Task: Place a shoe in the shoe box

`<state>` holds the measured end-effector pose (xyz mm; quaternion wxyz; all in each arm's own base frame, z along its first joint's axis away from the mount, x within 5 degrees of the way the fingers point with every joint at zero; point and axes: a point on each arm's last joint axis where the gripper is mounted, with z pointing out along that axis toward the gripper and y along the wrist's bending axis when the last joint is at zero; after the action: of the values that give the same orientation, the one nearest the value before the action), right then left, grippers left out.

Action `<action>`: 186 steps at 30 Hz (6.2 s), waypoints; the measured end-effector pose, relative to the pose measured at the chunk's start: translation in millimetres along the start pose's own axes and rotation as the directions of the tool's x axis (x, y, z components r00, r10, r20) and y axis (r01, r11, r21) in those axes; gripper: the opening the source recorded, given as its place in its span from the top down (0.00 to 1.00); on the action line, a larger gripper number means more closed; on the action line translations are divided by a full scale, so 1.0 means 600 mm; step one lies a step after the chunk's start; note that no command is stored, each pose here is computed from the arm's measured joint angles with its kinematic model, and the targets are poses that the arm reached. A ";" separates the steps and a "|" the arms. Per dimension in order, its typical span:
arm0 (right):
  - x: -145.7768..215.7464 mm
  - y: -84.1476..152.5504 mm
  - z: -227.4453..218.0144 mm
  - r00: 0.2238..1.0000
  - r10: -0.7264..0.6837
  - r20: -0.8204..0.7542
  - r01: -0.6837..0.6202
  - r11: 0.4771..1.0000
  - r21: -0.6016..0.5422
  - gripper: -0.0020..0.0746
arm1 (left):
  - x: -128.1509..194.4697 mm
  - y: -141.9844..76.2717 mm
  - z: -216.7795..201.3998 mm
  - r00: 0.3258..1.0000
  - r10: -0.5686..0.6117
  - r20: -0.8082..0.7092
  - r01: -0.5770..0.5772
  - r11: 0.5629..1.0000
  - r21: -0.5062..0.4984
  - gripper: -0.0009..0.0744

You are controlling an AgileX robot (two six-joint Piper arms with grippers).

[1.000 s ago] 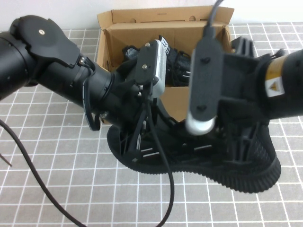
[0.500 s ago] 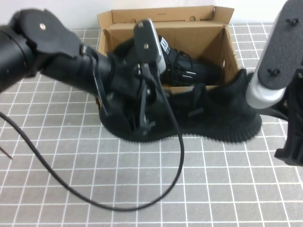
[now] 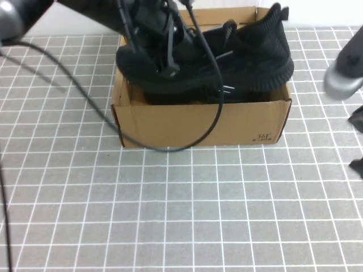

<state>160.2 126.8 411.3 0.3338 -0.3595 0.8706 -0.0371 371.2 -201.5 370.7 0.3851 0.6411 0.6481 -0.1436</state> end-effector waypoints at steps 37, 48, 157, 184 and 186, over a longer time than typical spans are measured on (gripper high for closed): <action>0.075 -0.023 -0.045 0.975 0.191 0.112 -0.200 0.977 0.079 0.99 | 0.091 0.073 0.157 0.999 -0.040 -0.022 0.042 0.997 0.065 0.95; 0.075 -0.022 -0.045 0.975 0.195 0.110 -0.203 0.977 0.068 0.99 | 0.123 0.065 0.194 0.995 -0.064 -0.075 0.073 0.989 0.129 0.95; 0.280 0.064 -0.020 0.577 0.549 0.605 -0.251 0.824 -0.508 0.99 | 0.334 -0.524 -0.188 0.806 -0.248 0.538 0.581 0.507 -0.637 0.99; 0.291 0.058 -0.008 0.648 0.459 0.608 -0.265 0.884 -0.385 1.00 | 0.360 -0.538 -0.161 0.810 -0.354 0.467 0.585 0.533 -0.611 0.99; 0.293 0.049 -0.007 0.629 0.449 0.635 -0.312 0.894 -0.322 0.99 | 0.360 -0.538 -0.161 0.810 -0.354 0.467 0.585 0.533 -0.611 0.99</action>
<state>48.8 33.6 308.2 0.6017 -0.1825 0.7359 0.2514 62.1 -24.2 187.7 0.6435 0.2026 0.7355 -0.0626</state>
